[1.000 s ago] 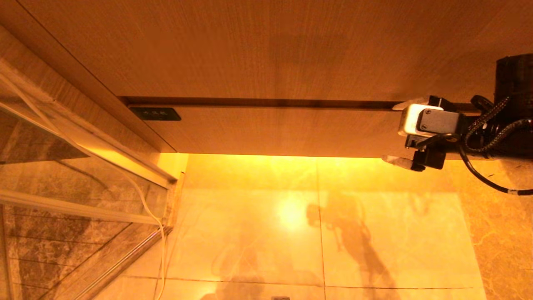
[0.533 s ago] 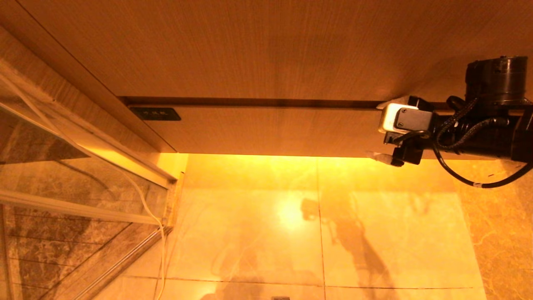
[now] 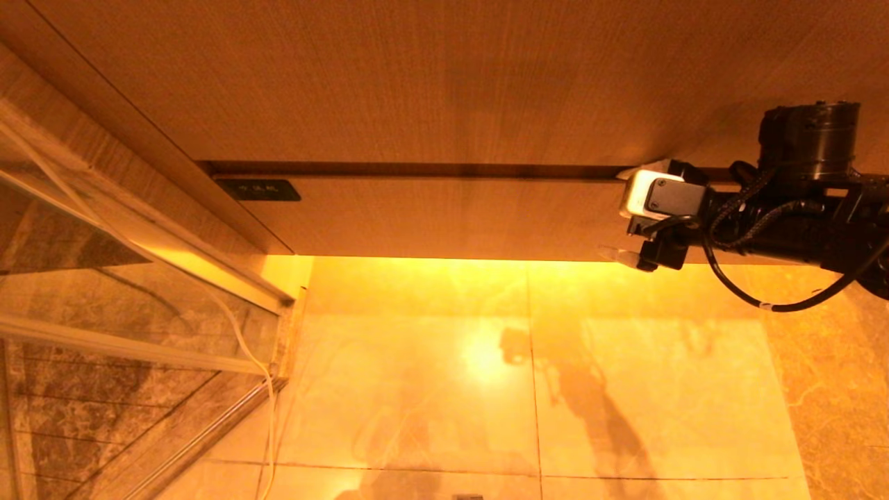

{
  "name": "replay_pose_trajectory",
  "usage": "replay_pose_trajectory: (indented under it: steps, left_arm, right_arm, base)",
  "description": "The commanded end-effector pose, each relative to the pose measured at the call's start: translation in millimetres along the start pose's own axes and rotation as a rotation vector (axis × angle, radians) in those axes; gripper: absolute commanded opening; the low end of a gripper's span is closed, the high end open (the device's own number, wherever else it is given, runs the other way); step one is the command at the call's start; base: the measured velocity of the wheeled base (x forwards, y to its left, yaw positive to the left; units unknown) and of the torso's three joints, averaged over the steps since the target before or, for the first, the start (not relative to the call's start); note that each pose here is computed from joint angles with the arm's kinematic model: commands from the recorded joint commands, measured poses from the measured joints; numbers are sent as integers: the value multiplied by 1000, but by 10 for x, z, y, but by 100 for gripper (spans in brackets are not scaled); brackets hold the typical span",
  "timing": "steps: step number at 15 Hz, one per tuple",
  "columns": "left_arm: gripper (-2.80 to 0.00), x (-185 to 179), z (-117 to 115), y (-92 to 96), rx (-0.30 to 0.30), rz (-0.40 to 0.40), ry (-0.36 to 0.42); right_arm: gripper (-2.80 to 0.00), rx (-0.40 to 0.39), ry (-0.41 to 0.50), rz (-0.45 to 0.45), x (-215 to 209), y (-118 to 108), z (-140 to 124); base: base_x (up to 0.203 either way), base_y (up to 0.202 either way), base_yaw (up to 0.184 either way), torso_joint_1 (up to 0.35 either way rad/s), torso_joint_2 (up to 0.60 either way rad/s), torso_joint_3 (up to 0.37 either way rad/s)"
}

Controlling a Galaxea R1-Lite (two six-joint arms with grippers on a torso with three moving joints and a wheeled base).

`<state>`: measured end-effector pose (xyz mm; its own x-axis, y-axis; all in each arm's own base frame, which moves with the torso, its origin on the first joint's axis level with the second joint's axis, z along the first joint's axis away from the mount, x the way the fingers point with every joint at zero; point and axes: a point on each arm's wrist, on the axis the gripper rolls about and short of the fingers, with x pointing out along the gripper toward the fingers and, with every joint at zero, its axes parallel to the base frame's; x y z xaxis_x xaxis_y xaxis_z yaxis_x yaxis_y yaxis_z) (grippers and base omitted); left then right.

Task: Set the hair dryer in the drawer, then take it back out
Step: Pull open the drawer

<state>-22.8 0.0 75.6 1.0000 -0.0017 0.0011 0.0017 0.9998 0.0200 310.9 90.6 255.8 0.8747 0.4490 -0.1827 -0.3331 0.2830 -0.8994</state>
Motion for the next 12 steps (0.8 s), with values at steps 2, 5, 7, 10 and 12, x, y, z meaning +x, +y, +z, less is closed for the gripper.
replay_pose_trajectory:
  steps: [2,5,7,10,12]
  left_arm:
    - [-280,1,-3,0,0,0,1]
    - [-280,1,-4,0,0,0,1]
    - [-280,1,-4,0,0,0,1]
    - [-280,1,-4,0,0,0,1]
    - [-280,1,-4,0,0,0,1]
  right_arm:
    - [0,-13,1,23,64,60,-41]
    - [0,-7,18,60,161,144,-96]
    - [0,-6,20,75,241,198,-129]
    - [0,-24,53,150,231,299,-168]
    - [0,-10,71,201,180,314,-167]
  base:
    - [0,0,0,0,0,0]
    - [0,0,0,0,0,0]
    - [0,0,0,0,0,0]
    - [0,0,0,0,0,0]
    - [0,0,0,0,0,0]
